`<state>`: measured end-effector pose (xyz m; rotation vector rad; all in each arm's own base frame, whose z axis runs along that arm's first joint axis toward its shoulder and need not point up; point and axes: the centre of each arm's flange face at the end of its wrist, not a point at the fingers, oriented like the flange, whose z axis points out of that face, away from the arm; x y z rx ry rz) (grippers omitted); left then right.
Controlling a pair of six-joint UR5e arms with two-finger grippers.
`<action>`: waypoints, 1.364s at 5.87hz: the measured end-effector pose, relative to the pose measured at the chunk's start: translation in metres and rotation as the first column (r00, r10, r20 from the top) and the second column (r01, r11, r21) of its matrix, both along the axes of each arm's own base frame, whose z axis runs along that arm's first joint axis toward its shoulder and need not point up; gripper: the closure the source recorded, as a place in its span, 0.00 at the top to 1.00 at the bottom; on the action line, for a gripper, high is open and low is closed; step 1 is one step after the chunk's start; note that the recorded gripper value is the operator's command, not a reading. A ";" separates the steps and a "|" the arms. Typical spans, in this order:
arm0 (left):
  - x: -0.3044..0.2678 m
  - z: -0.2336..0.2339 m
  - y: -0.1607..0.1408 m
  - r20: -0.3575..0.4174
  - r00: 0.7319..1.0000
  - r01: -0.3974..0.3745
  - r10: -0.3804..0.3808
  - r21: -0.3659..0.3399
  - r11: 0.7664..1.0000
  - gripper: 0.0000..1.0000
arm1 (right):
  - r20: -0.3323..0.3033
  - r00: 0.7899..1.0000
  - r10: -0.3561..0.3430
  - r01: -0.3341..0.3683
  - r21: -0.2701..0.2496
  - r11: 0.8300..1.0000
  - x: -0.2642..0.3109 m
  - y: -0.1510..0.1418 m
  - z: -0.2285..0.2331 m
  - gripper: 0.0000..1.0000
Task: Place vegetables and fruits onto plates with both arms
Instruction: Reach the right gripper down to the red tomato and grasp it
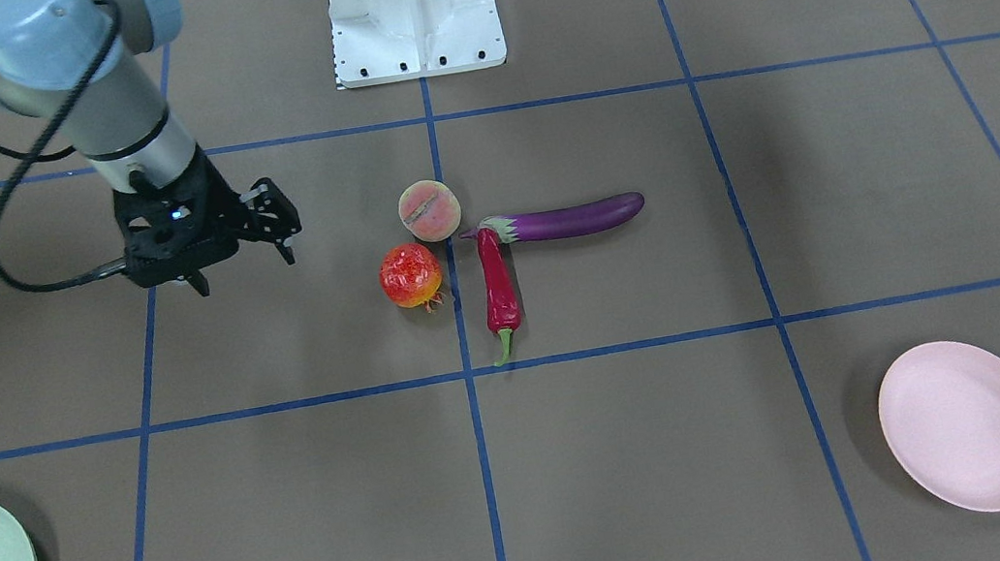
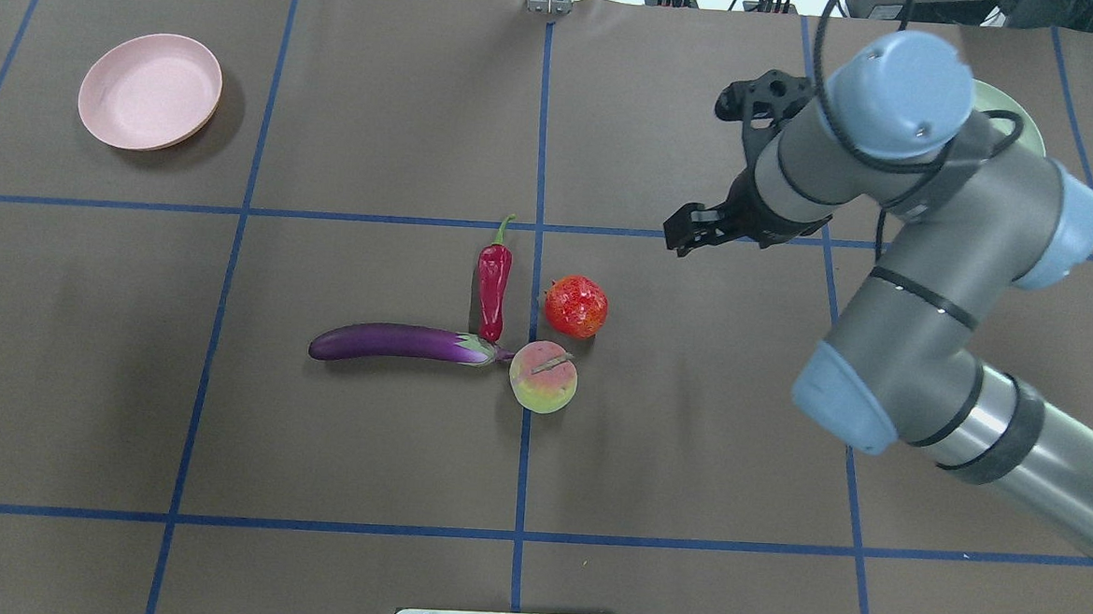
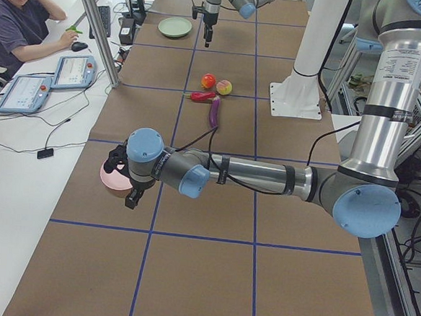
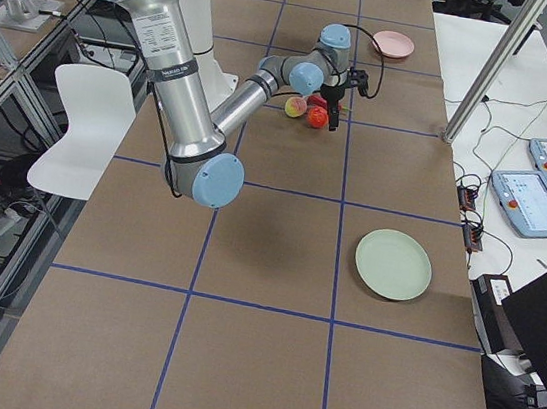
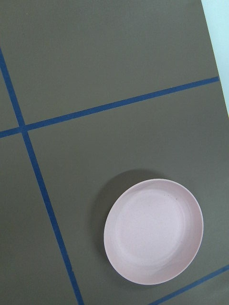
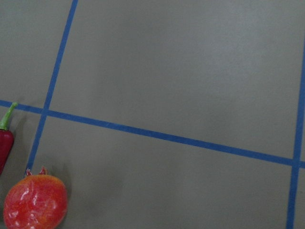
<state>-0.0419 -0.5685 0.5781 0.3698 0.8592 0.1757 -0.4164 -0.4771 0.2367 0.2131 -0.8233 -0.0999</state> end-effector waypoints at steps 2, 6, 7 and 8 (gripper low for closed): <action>0.001 0.000 0.000 0.000 1.000 -0.001 0.001 0.000 1.000 1.00 | -0.055 0.998 0.027 -0.031 -0.064 0.997 -0.096 0.002 -0.024 1.00; 0.001 0.000 0.000 0.000 1.000 0.000 0.000 -0.001 1.000 1.00 | -0.057 0.998 0.030 -0.034 -0.062 0.997 -0.173 -0.002 -0.013 1.00; 0.001 0.000 0.000 0.000 1.000 0.000 0.000 -0.001 1.000 1.00 | -0.059 0.998 0.022 -0.026 -0.064 0.998 -0.179 0.002 -0.007 0.85; 0.001 0.000 0.000 -0.001 1.000 -0.001 0.001 -0.001 1.000 1.00 | -0.061 0.998 0.015 -0.019 -0.065 0.998 -0.183 0.006 -0.004 0.01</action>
